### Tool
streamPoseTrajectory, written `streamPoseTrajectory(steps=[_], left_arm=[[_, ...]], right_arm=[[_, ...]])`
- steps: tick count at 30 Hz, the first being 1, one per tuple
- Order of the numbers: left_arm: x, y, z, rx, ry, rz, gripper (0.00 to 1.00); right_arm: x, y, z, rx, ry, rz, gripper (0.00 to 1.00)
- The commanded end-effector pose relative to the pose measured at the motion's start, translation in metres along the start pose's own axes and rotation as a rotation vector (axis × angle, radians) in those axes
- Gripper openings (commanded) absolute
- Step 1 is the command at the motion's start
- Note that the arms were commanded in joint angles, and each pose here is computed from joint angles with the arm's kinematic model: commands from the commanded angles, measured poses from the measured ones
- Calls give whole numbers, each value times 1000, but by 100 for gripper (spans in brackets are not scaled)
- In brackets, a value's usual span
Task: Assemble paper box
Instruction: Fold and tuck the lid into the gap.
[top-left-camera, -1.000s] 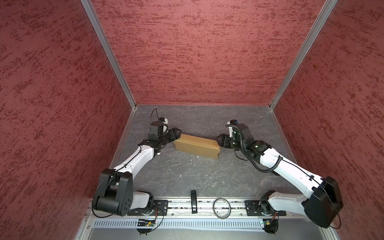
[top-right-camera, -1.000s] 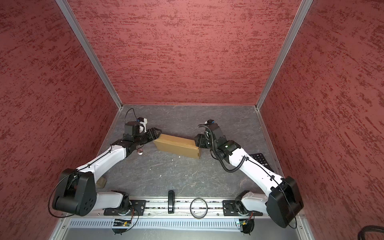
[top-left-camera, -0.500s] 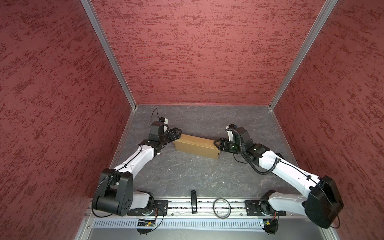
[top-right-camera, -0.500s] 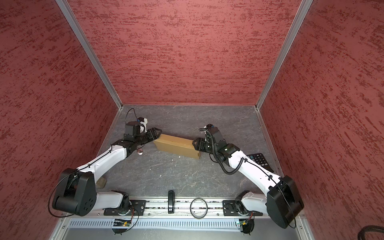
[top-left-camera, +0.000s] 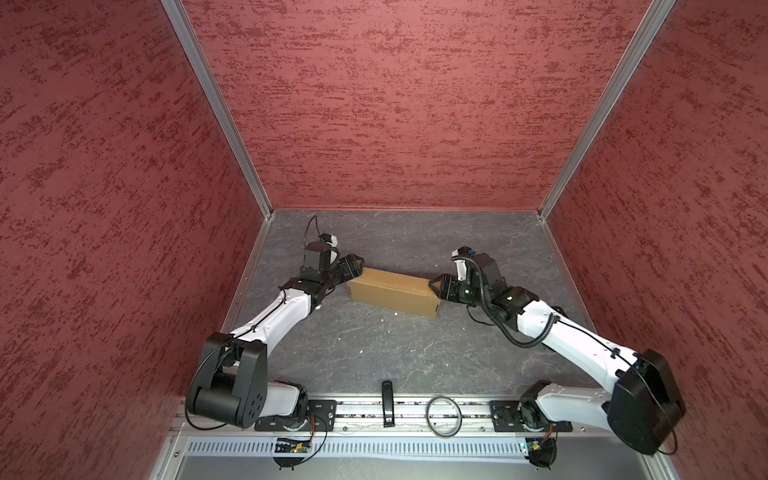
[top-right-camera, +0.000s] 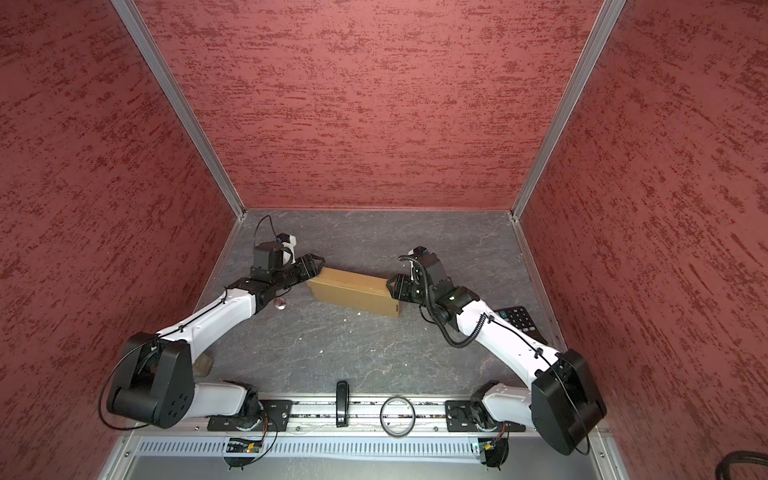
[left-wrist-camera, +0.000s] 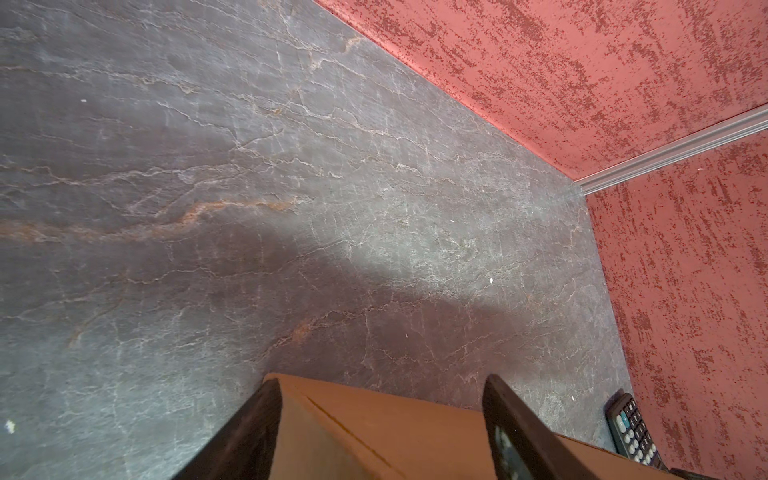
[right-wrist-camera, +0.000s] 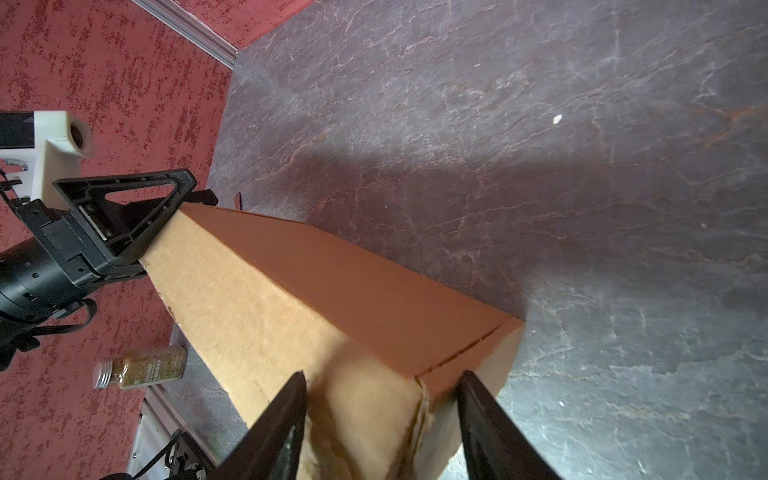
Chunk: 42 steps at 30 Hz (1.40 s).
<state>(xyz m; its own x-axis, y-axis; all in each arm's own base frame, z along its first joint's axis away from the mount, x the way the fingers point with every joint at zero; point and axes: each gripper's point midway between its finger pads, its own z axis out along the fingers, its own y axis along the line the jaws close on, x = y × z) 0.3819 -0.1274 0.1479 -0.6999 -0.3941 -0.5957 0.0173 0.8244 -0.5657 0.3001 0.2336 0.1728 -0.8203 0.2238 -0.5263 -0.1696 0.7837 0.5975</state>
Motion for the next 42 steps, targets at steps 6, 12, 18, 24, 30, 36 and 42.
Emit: streamPoseTrajectory(steps=[6, 12, 18, 24, 30, 36, 42], left_arm=[[50, 28, 9, -111, 174, -12, 76], [49, 27, 9, -117, 171, -11, 76], [50, 27, 8, -128, 173, -7, 76], [50, 29, 7, -138, 175, -8, 76], [52, 30, 8, -145, 180, -8, 76], [53, 29, 8, -143, 182, -3, 77], [46, 22, 4, -128, 176, 15, 80]], right_arm=[[-14, 14, -16, -29, -36, -16, 72], [-10, 12, -33, -20, -43, -9, 74], [-1, 10, -36, -37, -30, 6, 74], [14, 2, -24, -45, 10, 38, 71], [27, -16, -14, -7, 29, 64, 69], [26, -21, -7, 7, 16, 60, 68], [17, -22, -7, 10, -19, 74, 62]])
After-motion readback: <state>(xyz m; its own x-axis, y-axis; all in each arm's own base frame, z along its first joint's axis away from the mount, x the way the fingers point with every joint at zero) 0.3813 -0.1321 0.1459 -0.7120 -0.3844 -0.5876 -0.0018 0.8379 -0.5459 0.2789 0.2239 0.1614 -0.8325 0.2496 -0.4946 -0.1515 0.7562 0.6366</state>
